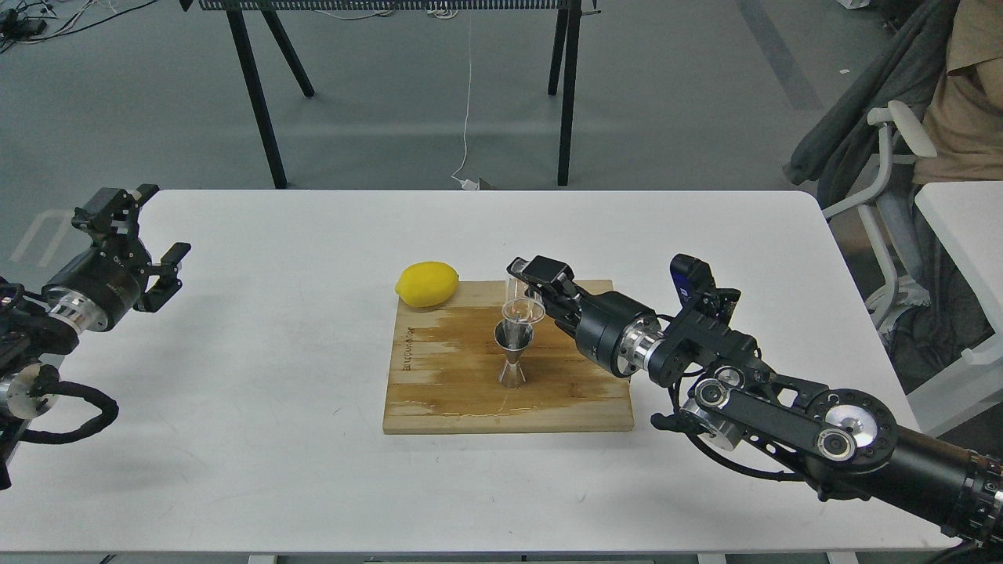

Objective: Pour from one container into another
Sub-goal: 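Tilt the glass cup with the right gripper, pouring dark liquid into the jigger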

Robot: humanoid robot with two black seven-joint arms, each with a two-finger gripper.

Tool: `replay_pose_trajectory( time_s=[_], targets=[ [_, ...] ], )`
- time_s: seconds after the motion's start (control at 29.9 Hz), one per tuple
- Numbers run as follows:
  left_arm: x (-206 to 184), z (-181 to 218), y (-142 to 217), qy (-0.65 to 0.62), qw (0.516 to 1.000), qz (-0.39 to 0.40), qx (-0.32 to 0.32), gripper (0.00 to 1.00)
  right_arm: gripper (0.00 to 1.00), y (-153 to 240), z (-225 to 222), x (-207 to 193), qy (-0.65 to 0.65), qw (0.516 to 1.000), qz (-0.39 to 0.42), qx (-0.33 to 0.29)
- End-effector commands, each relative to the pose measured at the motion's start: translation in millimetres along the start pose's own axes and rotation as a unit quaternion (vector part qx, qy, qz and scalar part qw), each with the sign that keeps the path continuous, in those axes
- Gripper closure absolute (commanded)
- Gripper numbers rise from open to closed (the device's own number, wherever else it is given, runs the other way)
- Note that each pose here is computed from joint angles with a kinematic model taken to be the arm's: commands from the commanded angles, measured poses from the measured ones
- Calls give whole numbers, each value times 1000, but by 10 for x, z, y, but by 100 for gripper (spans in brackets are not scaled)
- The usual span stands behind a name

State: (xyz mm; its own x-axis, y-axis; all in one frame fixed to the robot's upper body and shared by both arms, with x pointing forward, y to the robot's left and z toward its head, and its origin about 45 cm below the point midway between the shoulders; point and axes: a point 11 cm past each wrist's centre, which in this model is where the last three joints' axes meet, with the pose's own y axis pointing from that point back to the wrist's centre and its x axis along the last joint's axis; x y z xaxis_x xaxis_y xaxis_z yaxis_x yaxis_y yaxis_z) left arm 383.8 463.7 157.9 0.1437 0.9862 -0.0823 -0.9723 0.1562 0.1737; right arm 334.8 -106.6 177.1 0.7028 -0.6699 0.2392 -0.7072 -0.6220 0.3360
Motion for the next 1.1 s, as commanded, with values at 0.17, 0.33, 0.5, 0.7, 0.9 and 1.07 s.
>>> replay_pose_trajectory(
  time_s=[0.17, 0.33, 0.5, 0.7, 0.9, 1.07],
  targets=[
    [-4, -2, -2, 0, 1000, 0, 0, 2, 60, -20, -36, -34, 24, 1000, -9, 4],
    [-4, -2, -2, 0, 1000, 0, 0, 2, 60, -18, -30, -28, 35, 999, -8, 5],
    [-4, -2, -2, 0, 1000, 0, 0, 2, 60, -18, -33, -23, 45, 999, -7, 7],
    [-4, -2, -2, 0, 1000, 0, 0, 2, 60, -17, -36, -26, 59, 998, -7, 13],
    [2, 1, 1, 0, 1000, 0, 0, 2, 60, -36, -16, -51, 83, 996, -15, 12],
    [2, 1, 1, 0, 1000, 0, 0, 2, 60, -44, -10, -45, 88, 996, -16, 10]
  ],
)
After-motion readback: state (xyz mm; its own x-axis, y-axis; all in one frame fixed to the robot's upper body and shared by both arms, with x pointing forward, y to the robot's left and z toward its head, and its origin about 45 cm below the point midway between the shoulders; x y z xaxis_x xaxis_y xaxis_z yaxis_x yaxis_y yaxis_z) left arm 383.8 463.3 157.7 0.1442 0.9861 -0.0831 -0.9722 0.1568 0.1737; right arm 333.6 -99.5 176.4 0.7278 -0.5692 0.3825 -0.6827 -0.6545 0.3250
